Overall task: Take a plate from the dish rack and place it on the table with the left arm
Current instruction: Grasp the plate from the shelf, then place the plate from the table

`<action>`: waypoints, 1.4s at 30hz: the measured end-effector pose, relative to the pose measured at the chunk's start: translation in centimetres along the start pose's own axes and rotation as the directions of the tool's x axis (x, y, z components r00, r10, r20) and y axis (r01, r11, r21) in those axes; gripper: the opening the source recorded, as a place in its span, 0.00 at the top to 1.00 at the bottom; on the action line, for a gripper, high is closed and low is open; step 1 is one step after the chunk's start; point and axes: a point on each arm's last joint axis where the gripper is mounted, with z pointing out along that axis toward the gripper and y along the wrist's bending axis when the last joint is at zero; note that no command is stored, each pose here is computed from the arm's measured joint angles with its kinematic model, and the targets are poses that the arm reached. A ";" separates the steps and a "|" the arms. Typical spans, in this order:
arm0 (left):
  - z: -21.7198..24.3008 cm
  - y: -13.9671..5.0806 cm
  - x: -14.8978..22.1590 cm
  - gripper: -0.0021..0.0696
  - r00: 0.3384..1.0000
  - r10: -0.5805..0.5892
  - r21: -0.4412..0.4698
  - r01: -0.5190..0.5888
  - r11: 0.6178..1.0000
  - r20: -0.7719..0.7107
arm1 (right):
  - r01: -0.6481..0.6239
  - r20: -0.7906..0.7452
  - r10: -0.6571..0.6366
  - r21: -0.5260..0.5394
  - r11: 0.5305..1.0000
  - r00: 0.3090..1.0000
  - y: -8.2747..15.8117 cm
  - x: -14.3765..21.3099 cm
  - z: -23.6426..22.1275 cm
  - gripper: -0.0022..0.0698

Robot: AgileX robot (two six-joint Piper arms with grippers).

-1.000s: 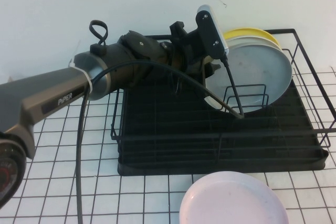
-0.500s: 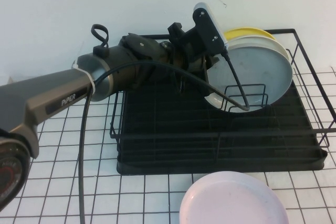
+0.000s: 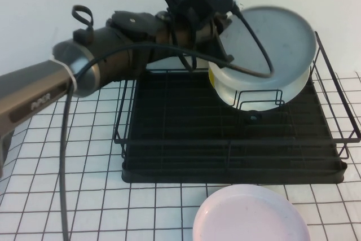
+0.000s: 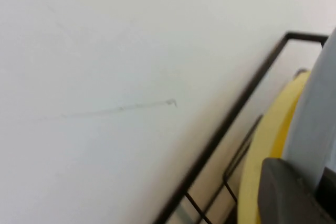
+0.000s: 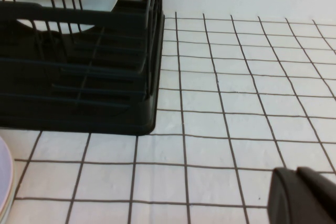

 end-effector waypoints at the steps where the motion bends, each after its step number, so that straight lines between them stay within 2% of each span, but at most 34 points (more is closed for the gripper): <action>1: -0.3 0.1 -0.4 0.95 1.000 -0.003 -0.008 0.003 1.000 0.008 | 0.000 0.000 0.000 0.000 1.000 1.000 0.0 0.0 0.0 0.97; 6: -2.4 1.0 -2.9 0.96 0.998 -0.016 -0.048 0.020 0.999 0.066 | 0.000 0.000 0.000 0.000 1.000 1.000 0.0 0.0 0.0 0.97; 13: -6.2 2.0 -6.7 0.97 0.977 -0.127 -0.065 0.140 0.988 0.169 | 0.000 0.000 0.000 0.000 1.000 1.000 0.0 0.0 0.0 0.97; 16: -8.2 2.1 -8.2 0.97 0.961 -0.181 -0.025 0.190 0.981 0.208 | 0.000 0.000 0.000 0.000 1.000 1.000 0.0 0.0 0.0 0.97; 19: -9.9 2.0 -9.1 0.97 0.948 -0.248 0.089 0.234 0.968 0.202 | 0.000 0.000 0.000 0.000 1.000 1.000 0.0 0.0 0.0 0.97; 22: -11.5 2.1 -8.8 0.97 0.934 -0.337 0.219 0.308 0.926 0.115 | 0.000 0.000 0.000 0.000 1.000 1.000 0.0 0.0 0.0 0.97; 26: -12.8 2.5 -7.4 0.97 0.890 -0.451 0.337 0.447 0.829 -0.069 | 0.000 0.000 0.000 0.000 1.000 1.000 0.0 0.0 0.0 0.97; 30: -13.6 2.2 -6.0 0.97 0.864 -0.446 0.393 0.503 0.769 -0.234 | 0.000 0.000 0.000 0.000 1.000 1.000 0.0 0.0 0.0 0.97; 35: -14.5 1.1 -5.5 0.97 0.871 -0.368 0.418 0.482 0.770 -0.325 | 0.000 0.000 0.000 0.000 1.000 1.000 0.0 0.0 0.0 0.97; 42: -17.3 -0.2 -4.1 0.97 0.859 -0.401 0.320 0.495 0.808 -0.317 | 0.000 0.000 0.000 0.000 1.000 1.000 0.0 0.0 0.0 0.97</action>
